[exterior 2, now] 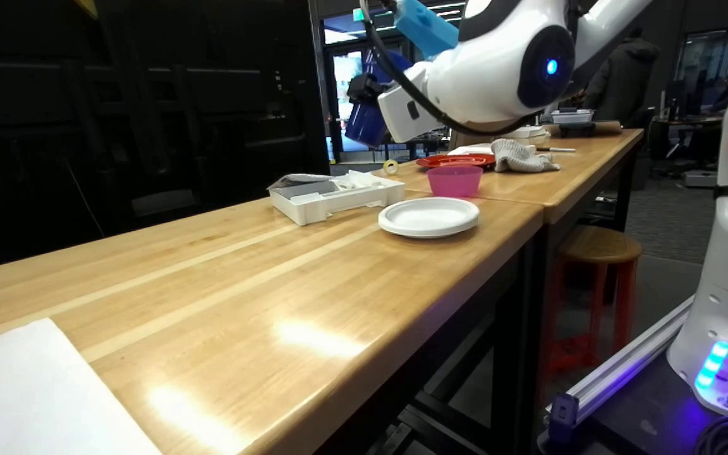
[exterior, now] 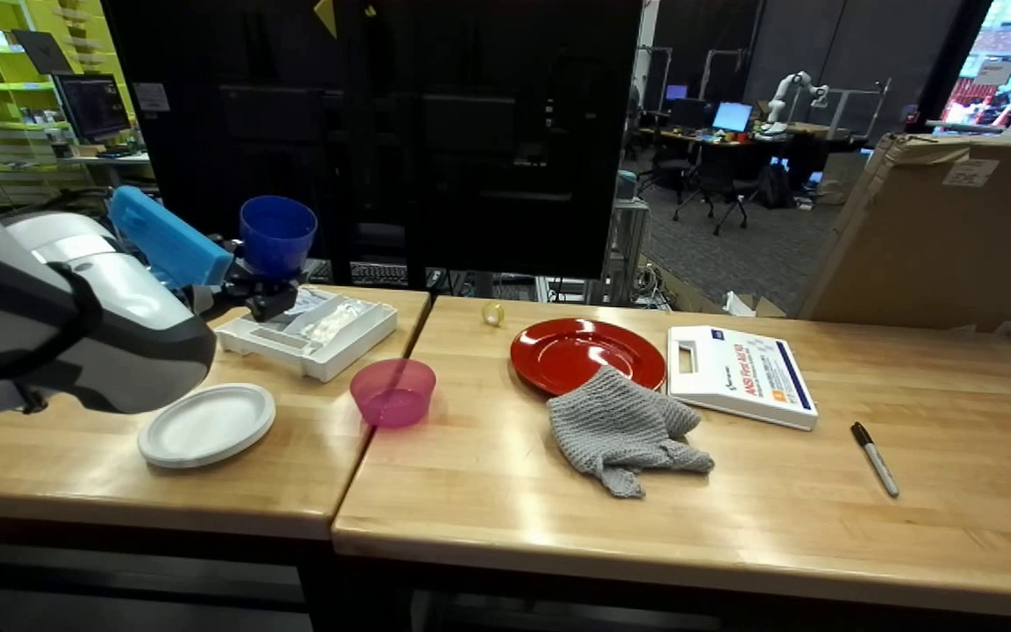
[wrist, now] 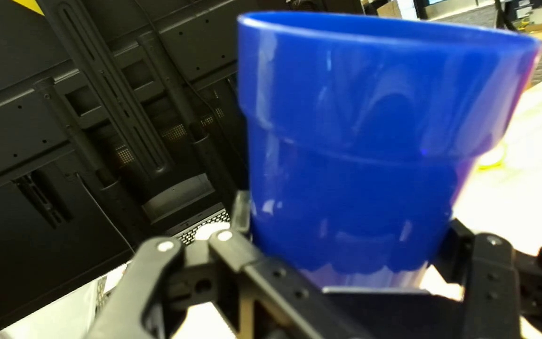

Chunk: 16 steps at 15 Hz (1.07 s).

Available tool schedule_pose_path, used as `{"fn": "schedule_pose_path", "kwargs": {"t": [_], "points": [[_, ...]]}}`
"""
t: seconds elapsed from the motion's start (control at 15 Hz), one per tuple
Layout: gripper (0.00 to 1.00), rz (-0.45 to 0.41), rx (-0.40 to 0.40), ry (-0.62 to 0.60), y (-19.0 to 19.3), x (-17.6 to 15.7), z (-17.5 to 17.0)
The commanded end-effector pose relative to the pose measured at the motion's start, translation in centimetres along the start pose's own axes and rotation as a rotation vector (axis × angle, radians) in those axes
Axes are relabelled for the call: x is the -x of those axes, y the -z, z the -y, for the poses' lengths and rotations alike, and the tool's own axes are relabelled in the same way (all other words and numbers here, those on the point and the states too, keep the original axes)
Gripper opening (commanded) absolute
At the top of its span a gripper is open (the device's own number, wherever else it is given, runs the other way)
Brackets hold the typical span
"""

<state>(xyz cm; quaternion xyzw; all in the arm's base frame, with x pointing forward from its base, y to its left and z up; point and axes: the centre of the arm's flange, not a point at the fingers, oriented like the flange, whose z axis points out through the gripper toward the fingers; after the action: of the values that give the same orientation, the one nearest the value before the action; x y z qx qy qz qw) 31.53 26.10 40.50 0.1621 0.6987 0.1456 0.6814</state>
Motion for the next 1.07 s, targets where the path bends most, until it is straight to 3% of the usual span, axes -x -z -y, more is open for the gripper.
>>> {"fn": "schedule_pose_path", "kwargs": {"t": [0.0, 0.53, 1.0], "points": [[0.58, -0.002, -0.006, -0.055, -0.5, -0.2, -0.1], [0.58, 0.006, -0.063, -0.239, -1.2, -0.6, 2.0], [0.58, 0.044, -0.134, -0.323, -2.2, -0.6, 5.4]]}}
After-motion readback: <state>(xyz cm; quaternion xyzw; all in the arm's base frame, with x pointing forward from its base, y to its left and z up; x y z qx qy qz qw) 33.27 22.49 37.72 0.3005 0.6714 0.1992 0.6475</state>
